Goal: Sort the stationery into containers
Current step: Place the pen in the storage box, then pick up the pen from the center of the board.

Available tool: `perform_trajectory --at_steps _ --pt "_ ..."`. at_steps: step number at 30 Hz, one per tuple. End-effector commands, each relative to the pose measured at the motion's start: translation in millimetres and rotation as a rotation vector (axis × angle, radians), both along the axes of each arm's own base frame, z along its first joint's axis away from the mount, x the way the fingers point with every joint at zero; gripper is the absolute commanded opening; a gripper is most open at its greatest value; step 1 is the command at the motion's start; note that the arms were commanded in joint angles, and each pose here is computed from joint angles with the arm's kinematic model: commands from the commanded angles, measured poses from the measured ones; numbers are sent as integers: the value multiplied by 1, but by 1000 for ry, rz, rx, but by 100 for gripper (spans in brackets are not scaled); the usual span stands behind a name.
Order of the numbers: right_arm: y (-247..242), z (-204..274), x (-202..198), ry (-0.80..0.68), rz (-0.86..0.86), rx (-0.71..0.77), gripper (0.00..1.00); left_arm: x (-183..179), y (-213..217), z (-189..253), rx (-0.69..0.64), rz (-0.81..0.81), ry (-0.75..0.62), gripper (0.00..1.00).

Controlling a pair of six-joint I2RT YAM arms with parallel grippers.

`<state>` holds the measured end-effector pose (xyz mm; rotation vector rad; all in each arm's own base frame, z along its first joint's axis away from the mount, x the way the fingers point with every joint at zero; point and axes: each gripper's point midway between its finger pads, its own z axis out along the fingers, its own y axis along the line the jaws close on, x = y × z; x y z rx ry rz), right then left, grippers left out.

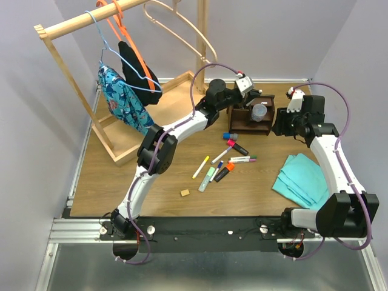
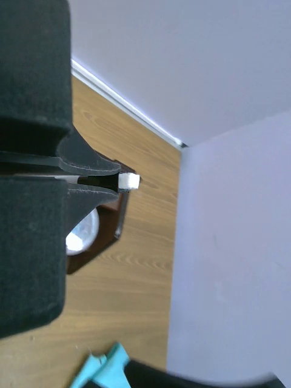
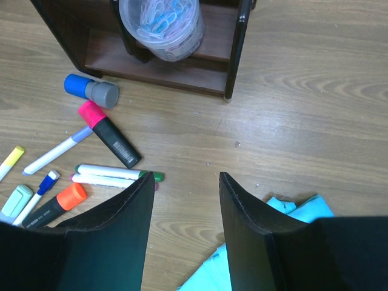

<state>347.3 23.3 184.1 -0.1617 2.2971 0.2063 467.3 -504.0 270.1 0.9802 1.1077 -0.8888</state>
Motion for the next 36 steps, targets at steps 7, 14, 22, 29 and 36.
perform_trajectory --at_steps 7,14,22,29,36 --pt "-2 -1 -3 -21 -1 23 54 29 9 -23 34 153 20 26" --pt "0 1 -3 -24 11 36 55 17 19 -11 32 155 43 45" --pt "2 6 -8 -43 18 44 55 -26 58 47 -5 172 -3 65" --pt "5 9 -17 -57 23 60 56 -99 98 8 207 110 179 70" --pt "7 6 -28 -59 31 65 56 -186 167 -87 514 88 419 68"
